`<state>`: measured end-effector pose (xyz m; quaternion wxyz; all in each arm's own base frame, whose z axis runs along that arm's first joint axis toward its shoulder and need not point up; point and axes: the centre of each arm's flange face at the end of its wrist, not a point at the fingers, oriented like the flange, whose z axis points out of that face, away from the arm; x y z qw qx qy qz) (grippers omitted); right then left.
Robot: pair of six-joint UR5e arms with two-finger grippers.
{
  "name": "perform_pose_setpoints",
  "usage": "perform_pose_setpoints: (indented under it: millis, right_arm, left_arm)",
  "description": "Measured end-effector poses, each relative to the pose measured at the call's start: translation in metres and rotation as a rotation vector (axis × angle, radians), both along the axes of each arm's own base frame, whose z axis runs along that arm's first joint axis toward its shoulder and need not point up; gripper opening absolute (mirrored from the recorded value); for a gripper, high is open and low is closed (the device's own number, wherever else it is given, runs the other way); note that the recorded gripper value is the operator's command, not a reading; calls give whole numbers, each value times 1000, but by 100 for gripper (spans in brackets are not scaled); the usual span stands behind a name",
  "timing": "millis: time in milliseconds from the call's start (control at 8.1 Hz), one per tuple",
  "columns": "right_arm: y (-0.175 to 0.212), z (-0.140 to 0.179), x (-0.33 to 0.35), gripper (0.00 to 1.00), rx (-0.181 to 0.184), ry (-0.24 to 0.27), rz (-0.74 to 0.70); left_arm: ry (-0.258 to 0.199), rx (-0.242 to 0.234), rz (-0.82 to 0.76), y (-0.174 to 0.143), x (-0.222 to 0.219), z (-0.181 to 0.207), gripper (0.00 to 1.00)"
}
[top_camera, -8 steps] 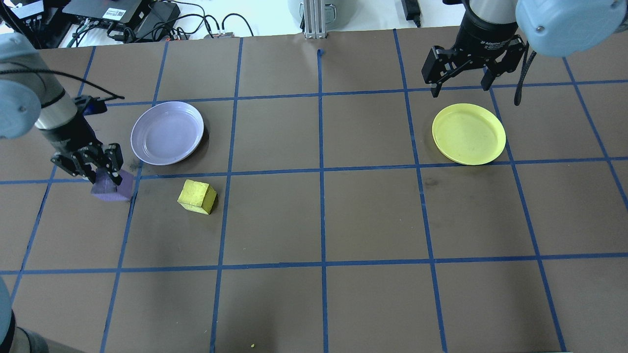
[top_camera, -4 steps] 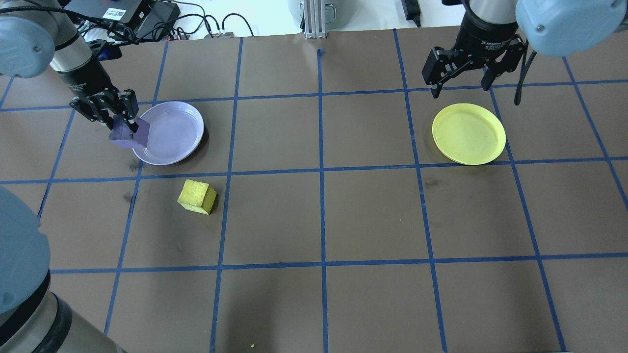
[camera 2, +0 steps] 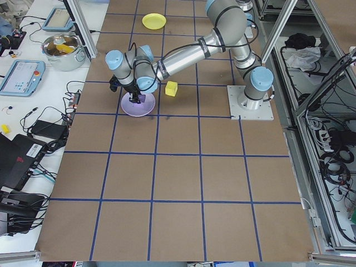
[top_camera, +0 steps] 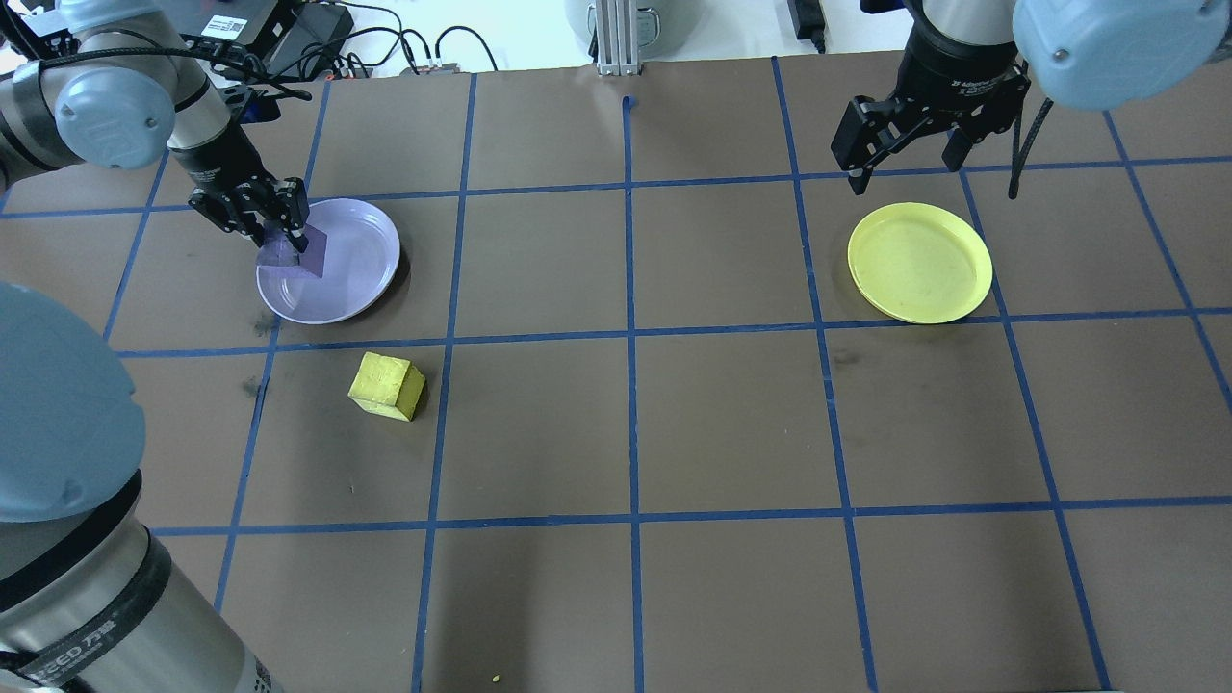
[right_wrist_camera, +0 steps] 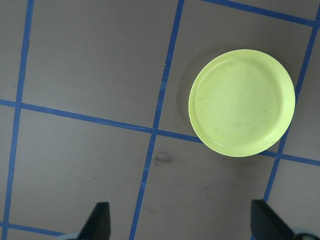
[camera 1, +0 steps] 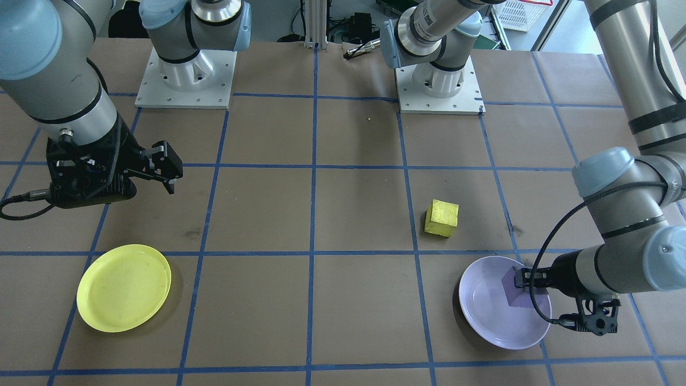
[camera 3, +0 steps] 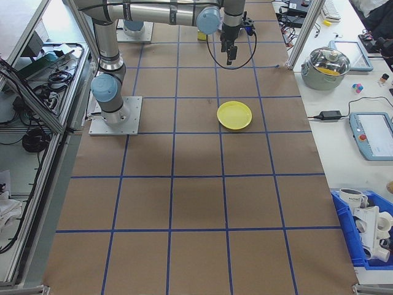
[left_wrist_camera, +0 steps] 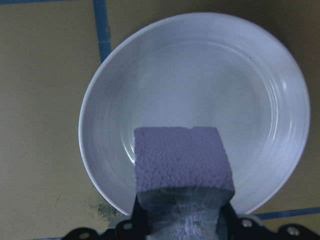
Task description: Sort blocks by color into plates
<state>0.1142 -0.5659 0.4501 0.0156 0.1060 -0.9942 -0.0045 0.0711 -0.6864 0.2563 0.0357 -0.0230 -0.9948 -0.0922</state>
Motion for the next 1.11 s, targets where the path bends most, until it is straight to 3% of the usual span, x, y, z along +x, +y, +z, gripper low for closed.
perform_pose_setpoints:
  millis: [124, 741, 865, 1112]
  right_arm:
    - [0, 0, 0, 100, -1, 0, 0]
    - [0, 0, 0, 100, -3, -1, -3]
    - [-2, 2, 0, 100, -17, -1, 2]
    - [-4, 3, 0, 100, -36, 2, 5]
  left_arm:
    - [1, 1, -3, -3, -2, -9, 99]
    - [-7, -9, 7, -4, -5, -11, 100]
    - [-8, -20, 0, -3, -11, 1, 100]
    - [-21, -65, -61, 5, -66, 44, 100]
